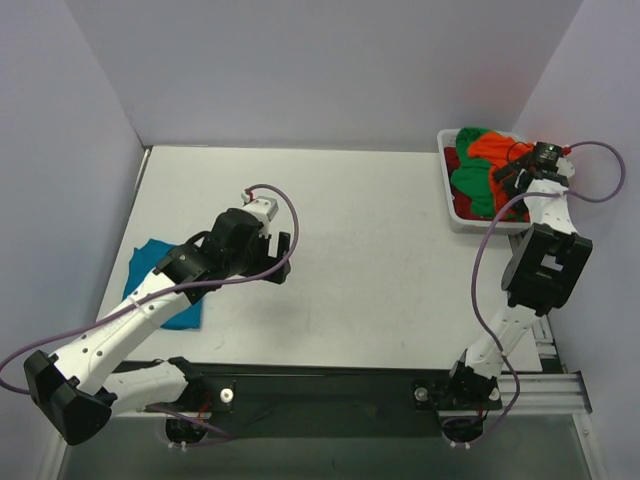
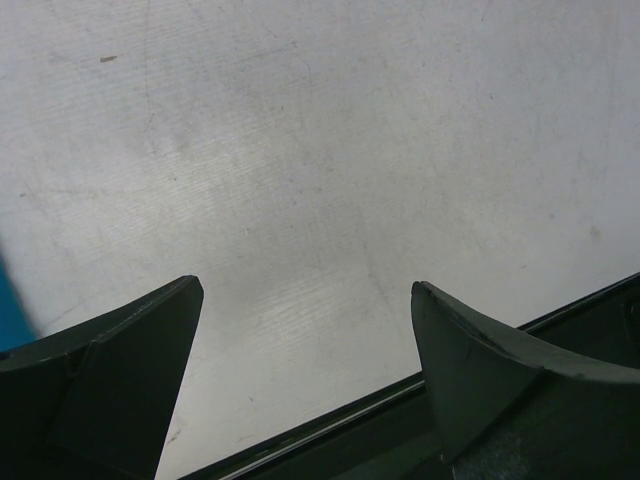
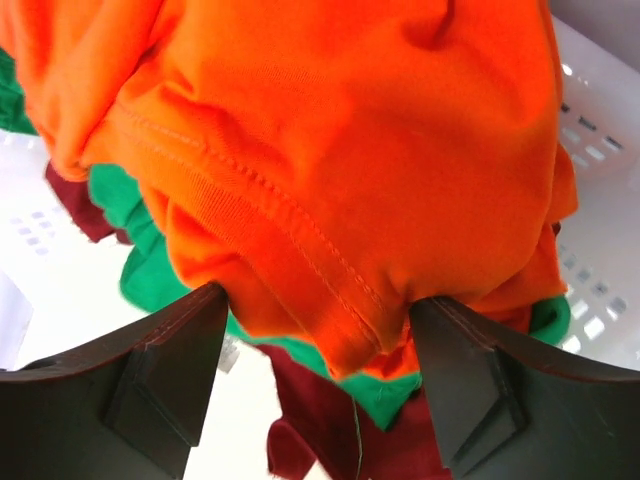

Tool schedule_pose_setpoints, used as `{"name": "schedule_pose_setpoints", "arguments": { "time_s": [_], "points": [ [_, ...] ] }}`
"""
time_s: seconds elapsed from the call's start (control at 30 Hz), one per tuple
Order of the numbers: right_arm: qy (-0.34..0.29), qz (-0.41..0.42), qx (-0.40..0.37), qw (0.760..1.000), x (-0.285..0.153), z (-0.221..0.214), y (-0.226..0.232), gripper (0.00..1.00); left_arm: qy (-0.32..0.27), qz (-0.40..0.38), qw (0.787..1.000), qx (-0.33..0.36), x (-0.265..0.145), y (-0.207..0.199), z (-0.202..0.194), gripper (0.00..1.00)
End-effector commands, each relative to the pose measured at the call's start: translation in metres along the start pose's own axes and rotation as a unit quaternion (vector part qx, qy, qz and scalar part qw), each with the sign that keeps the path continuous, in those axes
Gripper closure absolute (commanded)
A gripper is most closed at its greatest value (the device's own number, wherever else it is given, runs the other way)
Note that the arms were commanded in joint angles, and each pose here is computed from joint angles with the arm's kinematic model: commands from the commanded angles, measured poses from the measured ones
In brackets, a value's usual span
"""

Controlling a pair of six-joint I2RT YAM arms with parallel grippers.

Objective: Fold and stack the t-shirts
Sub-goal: Grab crumpled tshirt from bin with the right arm, then move the tshirt to the center of the board

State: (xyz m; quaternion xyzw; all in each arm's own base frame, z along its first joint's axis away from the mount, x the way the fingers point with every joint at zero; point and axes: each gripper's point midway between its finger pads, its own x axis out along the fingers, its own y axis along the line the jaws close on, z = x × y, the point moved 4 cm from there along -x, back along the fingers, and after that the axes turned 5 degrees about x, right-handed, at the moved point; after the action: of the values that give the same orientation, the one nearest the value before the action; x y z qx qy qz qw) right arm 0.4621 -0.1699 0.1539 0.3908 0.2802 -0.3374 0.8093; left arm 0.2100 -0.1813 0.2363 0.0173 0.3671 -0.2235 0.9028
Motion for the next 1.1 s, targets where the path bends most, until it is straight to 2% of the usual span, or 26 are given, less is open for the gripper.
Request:
{"name": "schedule_pose_setpoints", "arguments": {
  "time_s": [0.0,0.07,0.1,0.17,0.2,0.27,0.3,0.37,0.6,0.7,0.9,1.07],
  "points": [
    [-0.018,-0.008,-0.012,1.0,0.013,0.008,0.001,0.3,-0.014,-0.031,0.999,-0.002,0.003,-0.004,0.007,0.03],
    [-0.013,-0.011,-0.016,1.0,0.018,0.003,-0.001,0.39,-0.01,-0.03,0.999,-0.006,0.005,-0.002,0.006,0.03],
    [-0.012,-0.009,-0.021,1.0,0.018,0.001,0.002,0.47,-0.01,-0.031,0.999,-0.007,0.005,-0.001,0.006,0.03],
    [-0.023,-0.015,-0.031,0.999,0.016,0.004,0.003,0.58,-0.008,-0.031,0.999,-0.007,0.006,-0.001,0.005,0.03],
    [-0.027,-0.015,-0.035,0.999,0.013,0.003,0.005,0.71,-0.008,-0.031,0.999,-0.008,0.006,-0.001,0.005,0.03],
    [-0.049,-0.015,-0.047,0.998,-0.002,0.01,0.01,0.83,-0.008,-0.034,0.999,-0.009,0.006,-0.001,0.004,0.03],
    [-0.058,-0.014,-0.058,0.997,-0.01,0.009,0.017,0.93,-0.007,-0.035,0.999,-0.009,0.006,-0.002,0.004,0.03],
    [-0.103,-0.017,-0.071,0.992,-0.037,0.021,0.026,1.0,-0.006,-0.038,0.999,-0.011,0.006,-0.002,0.003,0.03],
    [-0.223,-0.003,-0.116,0.968,-0.137,0.035,0.056,1.0,-0.013,-0.046,0.999,-0.013,0.003,-0.003,0.003,0.03],
    [-0.244,0.017,-0.117,0.962,-0.166,0.036,0.066,1.0,-0.008,-0.045,0.999,-0.013,0.005,-0.003,0.001,0.03],
    [-0.282,0.134,-0.141,0.94,-0.263,0.036,0.103,1.0,-0.016,-0.042,0.999,-0.019,0.005,0.0,0.005,0.03],
    [-0.272,0.276,-0.2,0.9,-0.355,0.003,0.139,0.96,-0.025,-0.038,0.998,-0.031,0.002,0.002,0.01,0.03]
  ]
}}
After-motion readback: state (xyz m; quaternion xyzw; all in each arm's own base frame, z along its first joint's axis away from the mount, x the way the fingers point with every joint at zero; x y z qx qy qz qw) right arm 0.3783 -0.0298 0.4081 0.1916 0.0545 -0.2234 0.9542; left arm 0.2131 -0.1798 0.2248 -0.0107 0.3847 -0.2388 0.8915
